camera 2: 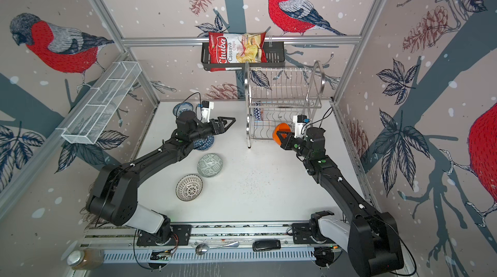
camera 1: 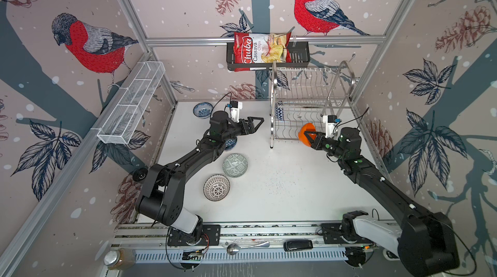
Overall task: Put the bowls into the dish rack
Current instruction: 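Lift the orange bowl with the right gripper toward the rack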
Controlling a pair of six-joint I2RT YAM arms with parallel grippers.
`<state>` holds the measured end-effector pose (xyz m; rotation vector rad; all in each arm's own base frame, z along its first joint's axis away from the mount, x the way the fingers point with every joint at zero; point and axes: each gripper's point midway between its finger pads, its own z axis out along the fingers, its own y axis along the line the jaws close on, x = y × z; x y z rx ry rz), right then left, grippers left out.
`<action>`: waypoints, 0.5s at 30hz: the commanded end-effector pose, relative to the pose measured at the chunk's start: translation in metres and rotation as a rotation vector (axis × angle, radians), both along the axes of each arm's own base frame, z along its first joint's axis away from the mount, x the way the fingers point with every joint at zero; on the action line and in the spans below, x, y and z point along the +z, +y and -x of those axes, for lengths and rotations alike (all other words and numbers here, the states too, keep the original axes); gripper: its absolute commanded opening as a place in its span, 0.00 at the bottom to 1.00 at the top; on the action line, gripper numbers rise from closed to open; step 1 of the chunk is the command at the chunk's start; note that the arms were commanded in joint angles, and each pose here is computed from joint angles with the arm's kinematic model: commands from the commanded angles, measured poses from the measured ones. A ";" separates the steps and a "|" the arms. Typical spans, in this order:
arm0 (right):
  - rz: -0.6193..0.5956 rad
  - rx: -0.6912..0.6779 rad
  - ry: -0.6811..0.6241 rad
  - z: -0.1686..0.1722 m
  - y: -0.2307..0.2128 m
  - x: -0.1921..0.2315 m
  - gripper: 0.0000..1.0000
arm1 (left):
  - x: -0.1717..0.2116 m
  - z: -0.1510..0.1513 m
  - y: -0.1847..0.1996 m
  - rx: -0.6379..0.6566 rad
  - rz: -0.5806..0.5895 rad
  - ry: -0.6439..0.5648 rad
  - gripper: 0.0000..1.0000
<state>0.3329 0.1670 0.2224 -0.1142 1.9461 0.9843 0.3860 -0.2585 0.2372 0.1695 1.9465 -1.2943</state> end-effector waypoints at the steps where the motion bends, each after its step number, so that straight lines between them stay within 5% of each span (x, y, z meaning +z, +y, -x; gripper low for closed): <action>1: -0.058 0.046 -0.109 -0.008 0.007 0.027 0.00 | -0.004 -0.002 -0.004 0.001 0.000 -0.023 0.97; 15: -0.164 0.067 -0.113 -0.031 0.005 0.014 0.00 | -0.022 0.003 -0.023 -0.042 -0.045 0.007 0.98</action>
